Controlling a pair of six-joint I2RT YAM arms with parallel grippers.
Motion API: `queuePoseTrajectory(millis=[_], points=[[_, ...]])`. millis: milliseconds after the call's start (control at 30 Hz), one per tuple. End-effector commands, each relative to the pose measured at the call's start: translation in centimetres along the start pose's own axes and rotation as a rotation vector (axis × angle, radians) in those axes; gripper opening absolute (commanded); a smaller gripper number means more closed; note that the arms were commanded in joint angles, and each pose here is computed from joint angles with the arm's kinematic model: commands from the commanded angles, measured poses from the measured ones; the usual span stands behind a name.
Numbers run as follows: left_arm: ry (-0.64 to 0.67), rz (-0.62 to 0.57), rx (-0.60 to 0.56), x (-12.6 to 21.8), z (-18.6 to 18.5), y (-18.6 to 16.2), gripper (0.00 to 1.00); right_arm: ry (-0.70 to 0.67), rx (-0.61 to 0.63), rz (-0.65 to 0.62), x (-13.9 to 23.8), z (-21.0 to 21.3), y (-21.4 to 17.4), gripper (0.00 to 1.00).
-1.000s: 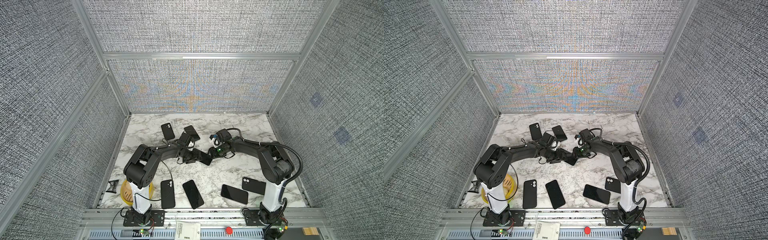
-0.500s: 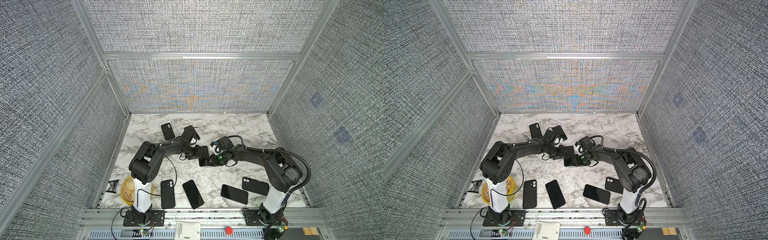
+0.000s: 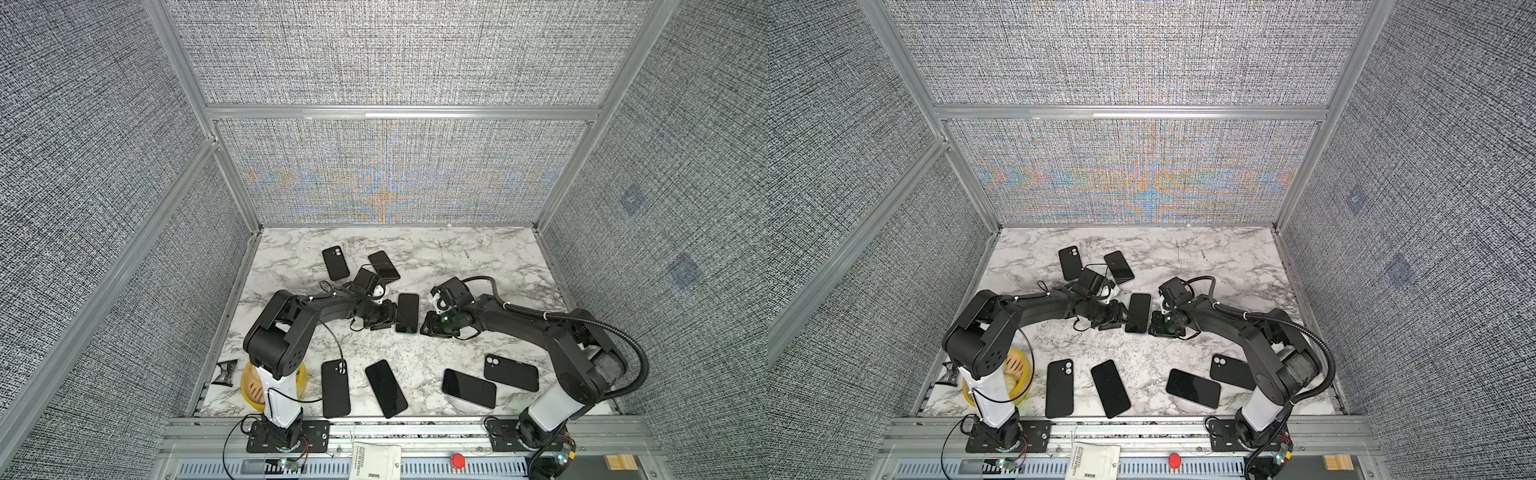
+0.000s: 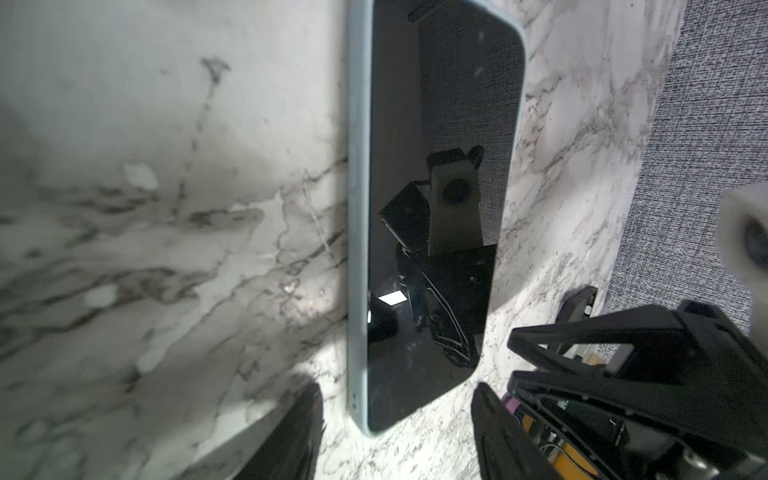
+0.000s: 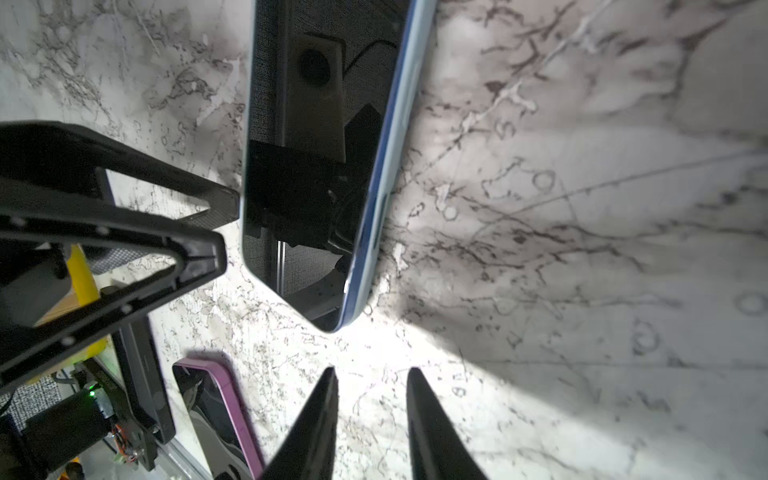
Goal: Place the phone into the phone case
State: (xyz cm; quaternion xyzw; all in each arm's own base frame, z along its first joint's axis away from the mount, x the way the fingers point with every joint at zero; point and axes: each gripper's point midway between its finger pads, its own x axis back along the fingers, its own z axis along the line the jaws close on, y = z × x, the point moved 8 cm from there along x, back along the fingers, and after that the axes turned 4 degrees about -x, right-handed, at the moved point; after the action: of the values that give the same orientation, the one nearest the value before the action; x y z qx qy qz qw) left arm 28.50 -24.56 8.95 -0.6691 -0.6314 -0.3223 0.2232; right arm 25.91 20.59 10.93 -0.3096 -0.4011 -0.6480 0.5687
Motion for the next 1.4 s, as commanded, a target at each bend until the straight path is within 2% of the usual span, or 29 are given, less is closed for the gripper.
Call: queuePoseTrajectory(millis=[0, 167, 533, 900, 1367], points=[[-0.067, 0.029, 0.007, -0.4, -0.3, -0.2, 0.59, 0.014, -0.037, -0.052, 0.5, 0.6, 0.8, 0.32], [-0.072, 0.04, 0.008, -0.4, -0.3, -0.8, 0.59, 0.002, -0.013, -0.09, 1.4, 1.0, 1.4, 0.32], [-0.086, 0.011, -0.009, -1.4, -0.9, -0.8, 0.59, -0.035, 0.022, -0.094, 1.7, 0.5, 1.0, 0.32], [-0.057, -0.002, -0.013, -0.2, -0.6, -2.5, 0.63, -0.04, 0.057, -0.135, 3.3, 0.9, 1.1, 0.32], [-0.053, 0.014, -0.024, -1.0, -0.8, -1.3, 0.59, -0.034, 0.014, -0.109, 1.5, 0.5, 0.9, 0.29]])
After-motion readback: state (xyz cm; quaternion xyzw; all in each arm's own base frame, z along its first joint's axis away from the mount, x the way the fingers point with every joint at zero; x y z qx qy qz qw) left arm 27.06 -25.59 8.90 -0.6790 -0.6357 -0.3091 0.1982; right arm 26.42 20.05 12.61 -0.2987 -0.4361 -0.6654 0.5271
